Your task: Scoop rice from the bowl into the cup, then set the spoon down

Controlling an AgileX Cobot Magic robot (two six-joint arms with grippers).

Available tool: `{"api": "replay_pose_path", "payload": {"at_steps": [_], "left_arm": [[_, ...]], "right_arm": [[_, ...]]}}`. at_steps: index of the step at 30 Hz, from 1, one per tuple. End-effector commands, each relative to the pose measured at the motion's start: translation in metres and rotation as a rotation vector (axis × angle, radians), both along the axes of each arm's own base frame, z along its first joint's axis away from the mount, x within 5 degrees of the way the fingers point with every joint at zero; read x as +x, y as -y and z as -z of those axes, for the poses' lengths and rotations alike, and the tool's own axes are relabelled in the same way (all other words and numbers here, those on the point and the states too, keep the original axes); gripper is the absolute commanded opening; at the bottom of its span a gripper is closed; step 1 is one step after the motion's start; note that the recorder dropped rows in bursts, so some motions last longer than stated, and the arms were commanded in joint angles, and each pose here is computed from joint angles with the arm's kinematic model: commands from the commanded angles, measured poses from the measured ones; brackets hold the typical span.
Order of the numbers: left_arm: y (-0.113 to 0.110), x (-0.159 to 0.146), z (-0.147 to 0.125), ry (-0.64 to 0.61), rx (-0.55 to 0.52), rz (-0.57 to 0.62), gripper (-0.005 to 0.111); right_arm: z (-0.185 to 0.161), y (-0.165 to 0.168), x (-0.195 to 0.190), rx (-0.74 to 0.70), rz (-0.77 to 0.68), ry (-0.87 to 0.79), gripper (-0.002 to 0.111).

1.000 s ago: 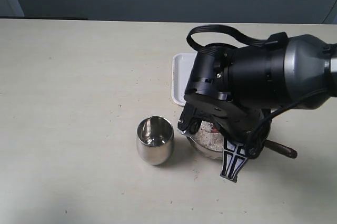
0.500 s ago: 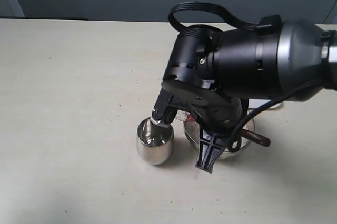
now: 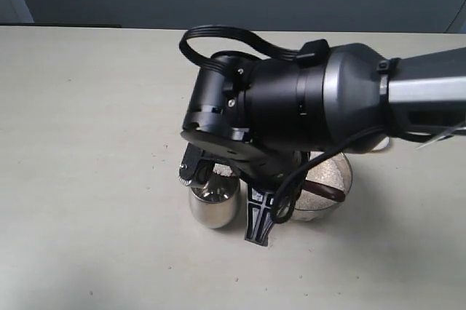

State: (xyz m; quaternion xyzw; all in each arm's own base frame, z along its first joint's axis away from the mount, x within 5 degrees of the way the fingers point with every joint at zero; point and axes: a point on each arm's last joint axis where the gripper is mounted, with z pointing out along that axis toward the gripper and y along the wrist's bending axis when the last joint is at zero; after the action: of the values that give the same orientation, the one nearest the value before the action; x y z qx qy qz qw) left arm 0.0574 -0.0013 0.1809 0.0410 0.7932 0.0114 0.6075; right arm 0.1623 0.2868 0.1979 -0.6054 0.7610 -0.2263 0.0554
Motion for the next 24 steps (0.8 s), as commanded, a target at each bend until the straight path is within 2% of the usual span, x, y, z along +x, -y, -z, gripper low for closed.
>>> {"api": "replay_pose_path", "payload": {"at_steps": [1, 24], "left_arm": [[0.0006, 0.0002, -0.0035, 0.016, 0.004, 0.012, 0.001], [0.0006, 0.0002, -0.0037, 0.018, 0.004, 0.012, 0.001]], "right_arm": [[-0.0023, -0.0038, 0.0002, -0.029, -0.062, 0.058, -0.001], [-0.0044, -0.0122, -0.0084, -0.050, -0.141, 0.141, -0.001]]}}
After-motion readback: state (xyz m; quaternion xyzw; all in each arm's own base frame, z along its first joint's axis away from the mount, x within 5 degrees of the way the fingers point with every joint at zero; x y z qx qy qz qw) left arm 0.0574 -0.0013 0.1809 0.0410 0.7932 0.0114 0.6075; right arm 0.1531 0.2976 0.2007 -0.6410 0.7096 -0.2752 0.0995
